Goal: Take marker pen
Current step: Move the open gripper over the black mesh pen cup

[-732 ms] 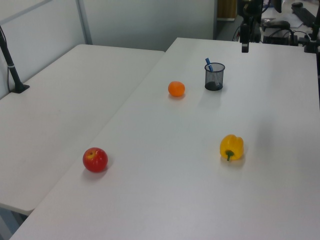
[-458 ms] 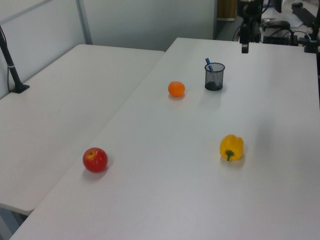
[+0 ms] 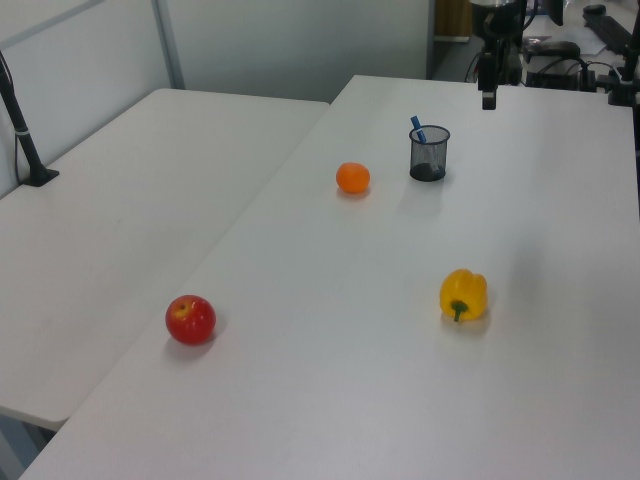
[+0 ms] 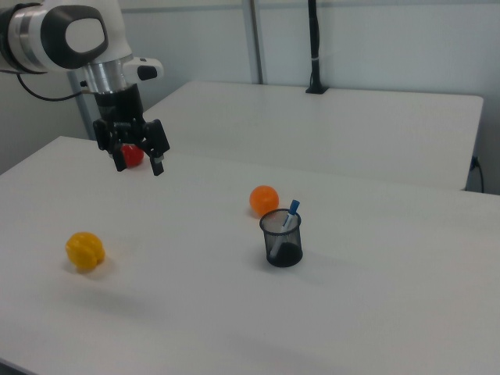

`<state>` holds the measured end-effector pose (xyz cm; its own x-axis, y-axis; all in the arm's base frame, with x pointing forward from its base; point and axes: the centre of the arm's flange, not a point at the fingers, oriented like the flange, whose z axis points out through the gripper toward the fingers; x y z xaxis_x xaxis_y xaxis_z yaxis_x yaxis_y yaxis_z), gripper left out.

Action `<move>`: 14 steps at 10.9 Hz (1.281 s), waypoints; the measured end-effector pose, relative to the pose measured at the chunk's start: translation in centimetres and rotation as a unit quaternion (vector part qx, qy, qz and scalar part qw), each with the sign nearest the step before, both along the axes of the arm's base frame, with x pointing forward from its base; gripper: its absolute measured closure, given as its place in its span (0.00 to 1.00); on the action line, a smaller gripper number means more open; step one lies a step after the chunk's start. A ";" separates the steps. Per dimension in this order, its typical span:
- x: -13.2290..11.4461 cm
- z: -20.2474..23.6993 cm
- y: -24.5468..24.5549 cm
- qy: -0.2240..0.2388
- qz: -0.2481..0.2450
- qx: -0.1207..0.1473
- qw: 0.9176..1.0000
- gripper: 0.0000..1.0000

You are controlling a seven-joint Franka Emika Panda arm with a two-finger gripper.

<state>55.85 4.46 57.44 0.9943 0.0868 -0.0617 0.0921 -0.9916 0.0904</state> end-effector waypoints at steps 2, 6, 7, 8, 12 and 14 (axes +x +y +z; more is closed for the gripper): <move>0.0 0.0 -0.3 0.000 -0.003 0.000 1.000 0.00; 0.5 -0.4 -6.5 0.002 -0.056 -0.002 0.998 0.00; 0.8 -0.5 -8.3 -0.001 -0.072 -0.002 0.997 0.00; 1.2 -0.8 -9.7 -0.007 -0.083 -0.002 0.997 0.00; 4.5 -3.3 -14.5 -0.070 -0.114 -0.007 0.991 0.00; 6.3 -4.7 -16.0 -0.110 -0.137 -0.009 0.984 0.00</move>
<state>62.12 -11.58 52.70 0.9694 -0.1864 0.1597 -0.2032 -0.9744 0.0963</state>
